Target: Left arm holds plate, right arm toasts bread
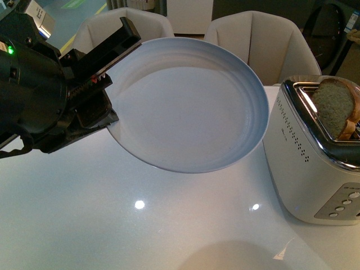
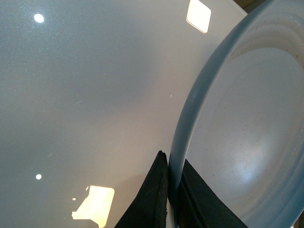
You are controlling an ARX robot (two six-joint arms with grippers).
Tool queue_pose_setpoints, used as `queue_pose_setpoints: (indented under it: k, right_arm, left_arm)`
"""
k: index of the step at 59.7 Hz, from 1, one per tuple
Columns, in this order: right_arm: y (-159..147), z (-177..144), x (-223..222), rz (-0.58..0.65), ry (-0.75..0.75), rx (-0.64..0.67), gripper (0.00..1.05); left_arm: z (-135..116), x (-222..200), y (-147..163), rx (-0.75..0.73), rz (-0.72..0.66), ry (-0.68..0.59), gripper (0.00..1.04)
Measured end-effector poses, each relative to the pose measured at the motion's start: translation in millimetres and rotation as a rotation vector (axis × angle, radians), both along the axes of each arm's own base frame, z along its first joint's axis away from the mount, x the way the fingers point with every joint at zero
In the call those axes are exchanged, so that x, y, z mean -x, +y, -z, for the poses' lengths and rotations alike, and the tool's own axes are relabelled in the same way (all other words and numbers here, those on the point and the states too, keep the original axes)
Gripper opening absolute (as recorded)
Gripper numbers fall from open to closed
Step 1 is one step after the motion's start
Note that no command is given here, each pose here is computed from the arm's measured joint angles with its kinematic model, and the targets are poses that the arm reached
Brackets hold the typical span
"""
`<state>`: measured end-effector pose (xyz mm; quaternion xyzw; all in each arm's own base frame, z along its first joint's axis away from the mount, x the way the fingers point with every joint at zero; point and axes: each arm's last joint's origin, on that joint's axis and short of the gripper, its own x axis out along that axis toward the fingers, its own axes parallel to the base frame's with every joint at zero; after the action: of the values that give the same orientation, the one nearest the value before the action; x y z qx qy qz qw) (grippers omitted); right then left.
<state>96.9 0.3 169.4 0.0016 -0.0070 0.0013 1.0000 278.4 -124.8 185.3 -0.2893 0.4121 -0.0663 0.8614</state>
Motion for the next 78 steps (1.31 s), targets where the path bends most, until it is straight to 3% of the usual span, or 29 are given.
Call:
queue_pose_setpoints:
  k: [10, 19, 35, 44, 60, 78]
  right_arm:
    - [0.0, 0.0, 0.0, 0.000, 0.000, 0.000, 0.96]
    - [0.0, 0.0, 0.0, 0.000, 0.000, 0.000, 0.96]
    - [0.0, 0.0, 0.0, 0.000, 0.000, 0.000, 0.96]
    - [0.0, 0.1, 0.0, 0.000, 0.000, 0.000, 0.96]
    - [0.0, 0.0, 0.0, 0.000, 0.000, 0.000, 0.96]
    - [0.0, 0.0, 0.0, 0.000, 0.000, 0.000, 0.96]
  left_arm:
    - [3.1, -11.8, 17.1, 0.010, -0.005, -0.005, 0.03]
    - [23.7, -32.1, 50.1, -0.013, -0.046, 0.000, 0.03]
    - [96.8, -53.7, 124.6, -0.043, -0.112, 0.073, 0.03]
    - [127.8, -55.4, 149.8, -0.050, -0.135, 0.089, 0.03]
    - [170.6, -48.6, 170.0, -0.070, -0.141, 0.139, 0.03]
    - [198.3, -46.7, 172.3, -0.060, -0.144, 0.154, 0.03]
